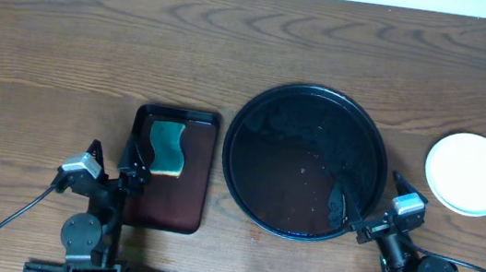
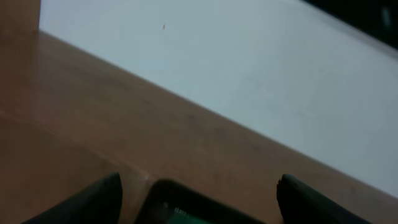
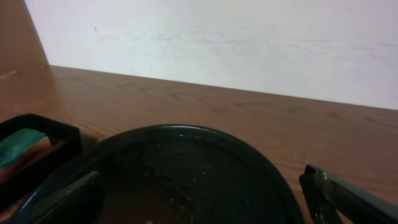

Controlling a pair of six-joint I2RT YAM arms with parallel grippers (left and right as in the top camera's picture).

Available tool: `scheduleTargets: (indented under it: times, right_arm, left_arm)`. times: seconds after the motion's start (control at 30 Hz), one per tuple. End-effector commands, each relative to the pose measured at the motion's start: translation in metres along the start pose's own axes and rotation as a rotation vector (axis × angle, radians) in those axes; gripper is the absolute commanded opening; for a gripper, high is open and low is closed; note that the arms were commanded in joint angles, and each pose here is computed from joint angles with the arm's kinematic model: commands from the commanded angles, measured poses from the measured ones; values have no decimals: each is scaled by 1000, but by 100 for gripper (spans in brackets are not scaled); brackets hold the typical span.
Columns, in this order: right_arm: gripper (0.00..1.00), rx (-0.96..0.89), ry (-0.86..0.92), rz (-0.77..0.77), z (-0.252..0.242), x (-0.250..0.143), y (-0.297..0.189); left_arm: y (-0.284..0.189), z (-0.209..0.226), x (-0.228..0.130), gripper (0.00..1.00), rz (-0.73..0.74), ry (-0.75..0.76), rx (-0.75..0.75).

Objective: Clean dirty plates on tray and stack at the side

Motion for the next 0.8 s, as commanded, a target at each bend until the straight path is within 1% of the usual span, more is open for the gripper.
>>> scheduleTargets:
  times: [0.0,0.1,0.77]
  right_arm:
    - [99,-12,-9,5,-2,-1,0]
    - [99,-12,-9,5,-2,-1,0]
    - [99,-12,-9,5,-2,-1,0]
  left_arm:
    - [-1,4,-9,80,43,-9,15]
    - [-2,12,-25,80,118,-10,58]
    - [-1,13,-27,80,134,-10,65]
Point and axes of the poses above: each gripper's point midway between its finger pads, its own y axis out along the fingers, its own z axis along the line the jaws close on, x = y × z, the point moved 4 cm from there along -y, back along the fingers, and after that the axes turned 3 degrees about -y, right-handed, at the moved point
